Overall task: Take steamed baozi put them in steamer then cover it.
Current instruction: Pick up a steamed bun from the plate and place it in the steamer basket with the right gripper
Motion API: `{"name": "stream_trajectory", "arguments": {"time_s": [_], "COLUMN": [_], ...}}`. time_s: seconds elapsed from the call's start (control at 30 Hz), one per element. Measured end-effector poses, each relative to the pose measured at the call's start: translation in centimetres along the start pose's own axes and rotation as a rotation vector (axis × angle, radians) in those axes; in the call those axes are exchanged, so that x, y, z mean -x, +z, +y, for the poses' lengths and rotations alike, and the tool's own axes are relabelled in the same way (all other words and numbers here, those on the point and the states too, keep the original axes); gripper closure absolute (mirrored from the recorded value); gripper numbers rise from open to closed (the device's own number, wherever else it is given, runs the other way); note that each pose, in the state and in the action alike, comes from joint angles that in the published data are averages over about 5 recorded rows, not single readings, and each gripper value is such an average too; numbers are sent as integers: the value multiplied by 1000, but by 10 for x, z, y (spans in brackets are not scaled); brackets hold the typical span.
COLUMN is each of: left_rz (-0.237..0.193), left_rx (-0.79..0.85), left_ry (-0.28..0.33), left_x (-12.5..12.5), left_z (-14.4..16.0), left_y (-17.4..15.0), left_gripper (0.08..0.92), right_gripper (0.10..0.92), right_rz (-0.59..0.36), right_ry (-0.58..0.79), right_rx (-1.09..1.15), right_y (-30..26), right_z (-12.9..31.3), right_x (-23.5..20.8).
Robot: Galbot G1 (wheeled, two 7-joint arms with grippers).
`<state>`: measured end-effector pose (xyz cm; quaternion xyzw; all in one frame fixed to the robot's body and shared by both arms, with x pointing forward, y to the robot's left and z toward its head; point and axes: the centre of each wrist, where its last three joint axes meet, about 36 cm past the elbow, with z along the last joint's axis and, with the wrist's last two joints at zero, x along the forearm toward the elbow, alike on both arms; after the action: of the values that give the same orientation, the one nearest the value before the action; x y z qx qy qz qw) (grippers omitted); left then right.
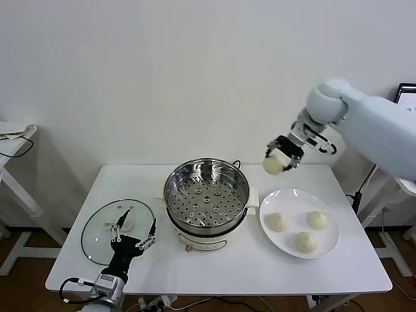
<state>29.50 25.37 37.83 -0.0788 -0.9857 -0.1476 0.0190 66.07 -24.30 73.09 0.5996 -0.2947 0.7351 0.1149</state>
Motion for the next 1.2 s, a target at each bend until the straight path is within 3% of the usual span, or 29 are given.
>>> {"name": "stream_trajectory", "arguments": {"time_s": [0.3,0.6,1.2], "left_rz": [5,13,21], "left_rx": [12,20,21], "left_ry": [1,-3,-2], "left_x": [-3,-4,-5], "left_z": [4,9,12], "left_y": [1,6,12], "left_gripper": [177,177,177], "right_gripper": [349,352,352], "right_rz": [-18,-44,-96], "right_ry": [-26,-42,-50], "right_rx": [-292,-460,-482], "right_y": [-51,-74,-69], "right_z": [-69,-120,-155], "right_x": [0,34,130]}}
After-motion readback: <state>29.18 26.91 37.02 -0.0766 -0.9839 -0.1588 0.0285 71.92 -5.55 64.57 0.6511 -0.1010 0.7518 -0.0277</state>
